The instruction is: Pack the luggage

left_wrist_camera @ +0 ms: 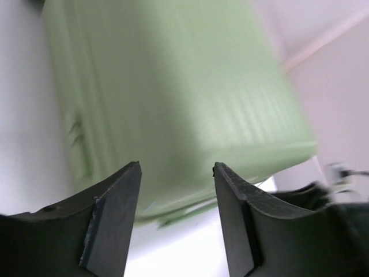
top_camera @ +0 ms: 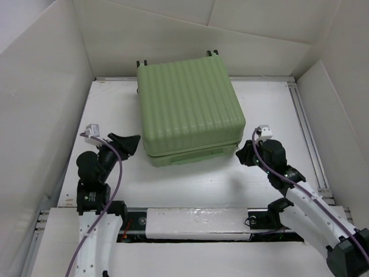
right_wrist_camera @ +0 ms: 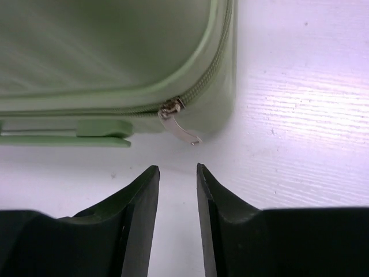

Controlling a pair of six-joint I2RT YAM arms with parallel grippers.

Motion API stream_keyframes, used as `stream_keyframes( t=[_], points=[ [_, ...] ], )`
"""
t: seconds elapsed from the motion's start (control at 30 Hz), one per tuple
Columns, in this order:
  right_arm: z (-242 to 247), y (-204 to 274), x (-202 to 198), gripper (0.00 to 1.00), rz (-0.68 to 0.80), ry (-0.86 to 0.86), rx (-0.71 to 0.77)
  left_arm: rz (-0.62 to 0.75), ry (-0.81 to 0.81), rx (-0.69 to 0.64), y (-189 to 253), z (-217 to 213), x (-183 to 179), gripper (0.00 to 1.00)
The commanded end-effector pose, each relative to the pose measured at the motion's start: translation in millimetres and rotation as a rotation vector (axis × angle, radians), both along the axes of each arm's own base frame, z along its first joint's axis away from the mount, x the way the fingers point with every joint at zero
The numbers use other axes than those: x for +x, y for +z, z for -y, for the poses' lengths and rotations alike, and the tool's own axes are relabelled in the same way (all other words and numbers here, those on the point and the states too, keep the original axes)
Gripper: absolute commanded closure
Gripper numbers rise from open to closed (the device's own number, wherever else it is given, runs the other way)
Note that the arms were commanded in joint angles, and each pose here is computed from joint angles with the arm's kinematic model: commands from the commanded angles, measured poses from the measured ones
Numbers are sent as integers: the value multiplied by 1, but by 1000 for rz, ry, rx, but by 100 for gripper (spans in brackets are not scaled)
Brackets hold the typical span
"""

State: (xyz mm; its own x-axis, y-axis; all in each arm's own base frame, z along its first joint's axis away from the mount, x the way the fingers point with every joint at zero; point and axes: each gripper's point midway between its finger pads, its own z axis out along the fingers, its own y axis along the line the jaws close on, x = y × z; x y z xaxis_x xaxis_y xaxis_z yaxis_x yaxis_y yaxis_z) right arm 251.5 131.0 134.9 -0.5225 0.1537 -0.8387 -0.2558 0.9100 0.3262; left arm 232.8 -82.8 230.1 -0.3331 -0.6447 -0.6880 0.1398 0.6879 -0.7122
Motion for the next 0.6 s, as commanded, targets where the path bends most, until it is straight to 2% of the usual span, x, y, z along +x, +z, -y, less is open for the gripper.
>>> stream_keyframes(
  t=[0.0, 0.17, 0.23, 0.3, 0.33, 0.37, 0.5, 0.53, 0.57],
  points=[
    [1, 25, 13, 61, 122, -22, 32, 271, -27, 68, 105, 2, -1, 50],
    [0, 37, 16, 55, 207, 6, 25, 370, -58, 62, 153, 8, 4, 47],
    [-1, 29, 17, 55, 182, 20, 10, 412, -72, 65, 177, 10, 3, 46],
    [-8, 36, 24, 55, 219, 45, 25, 380, -64, 87, 179, 7, 25, 46],
    [-9, 36, 27, 55, 224, 45, 27, 394, -41, 107, 194, 3, 29, 45],
    [-10, 37, 32, 57, 239, 48, 22, 338, -15, 126, 184, -2, 52, 43],
    [-11, 38, 40, 58, 227, 59, 17, 288, -19, 145, 187, -4, 80, 42],
    [-13, 38, 39, 59, 226, 69, 21, 271, 26, 147, 190, -11, 84, 42],
    [-13, 38, 39, 59, 230, 72, 13, 312, 42, 161, 207, -14, 86, 42]
  ],
)
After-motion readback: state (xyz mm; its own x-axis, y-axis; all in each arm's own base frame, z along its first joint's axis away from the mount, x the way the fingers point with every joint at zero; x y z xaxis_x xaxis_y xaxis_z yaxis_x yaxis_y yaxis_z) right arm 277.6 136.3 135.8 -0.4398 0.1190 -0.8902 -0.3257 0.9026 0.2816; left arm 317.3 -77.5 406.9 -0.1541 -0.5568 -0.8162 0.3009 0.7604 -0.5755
